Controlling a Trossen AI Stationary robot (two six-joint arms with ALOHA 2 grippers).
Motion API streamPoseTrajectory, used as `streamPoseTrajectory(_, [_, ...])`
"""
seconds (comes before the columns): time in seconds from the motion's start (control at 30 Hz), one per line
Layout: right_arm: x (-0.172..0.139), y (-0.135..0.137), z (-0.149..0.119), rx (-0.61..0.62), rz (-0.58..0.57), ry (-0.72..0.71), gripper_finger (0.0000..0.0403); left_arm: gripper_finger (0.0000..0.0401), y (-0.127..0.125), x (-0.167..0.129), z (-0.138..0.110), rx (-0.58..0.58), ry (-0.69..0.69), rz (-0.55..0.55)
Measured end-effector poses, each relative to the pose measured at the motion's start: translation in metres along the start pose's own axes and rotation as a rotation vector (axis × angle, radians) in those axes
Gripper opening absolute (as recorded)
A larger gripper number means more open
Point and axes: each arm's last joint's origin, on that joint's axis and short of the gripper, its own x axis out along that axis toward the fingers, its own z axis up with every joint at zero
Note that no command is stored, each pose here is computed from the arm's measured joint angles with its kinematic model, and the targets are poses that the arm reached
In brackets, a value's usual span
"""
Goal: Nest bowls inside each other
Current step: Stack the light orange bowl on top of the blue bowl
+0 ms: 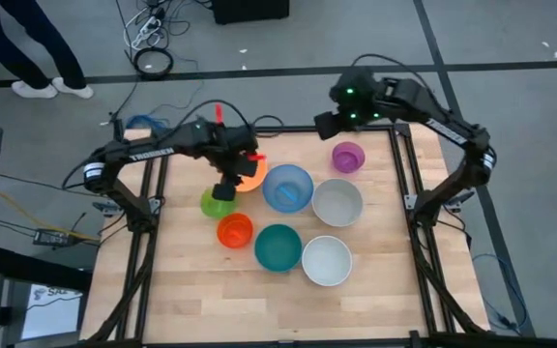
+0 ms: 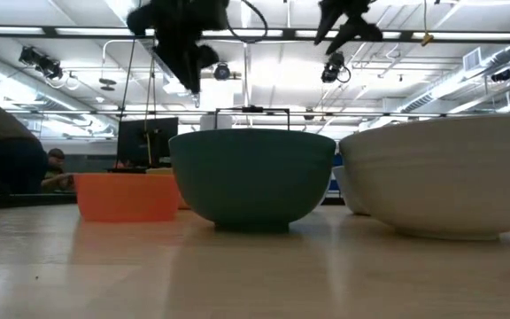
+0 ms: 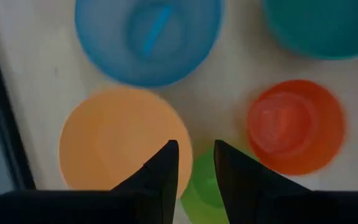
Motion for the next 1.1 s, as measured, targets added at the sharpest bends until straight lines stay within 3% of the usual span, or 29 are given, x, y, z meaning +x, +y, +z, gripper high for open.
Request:
streamPoseTrajectory(0.2, [-0.025, -0.005, -0.004, 0.018, -0.005, -0.063, 0.0142, 0.011, -0.009, 0.033, -0.015, -0.175, 0.089, -0.069])
streamPoseTrajectory(0.37, [-0.029, -0.006, -0.005, 0.02, -0.015, -0.083, 0.0142, 0.011, -0.011, 0.052, -0.021, -0.304, 0.101, -0.027])
streamPoseTrajectory(0.63, [-0.022, -0.004, -0.005, 0.022, -0.019, -0.058, 0.0142, 0.011, -0.005, 0.076, -0.01, -0.477, 0.046, -0.018])
streamPoseTrajectory(0.83, [-0.022, -0.001, -0.007, 0.013, -0.009, -0.049, 0.0142, 0.011, -0.003, 0.102, -0.005, -0.627, 0.131, -0.049])
streamPoseTrajectory(1.1, [-0.022, -0.002, -0.011, 0.027, -0.014, -0.006, 0.0142, 0.011, -0.002, 0.126, 0.003, -0.676, 0.165, -0.02])
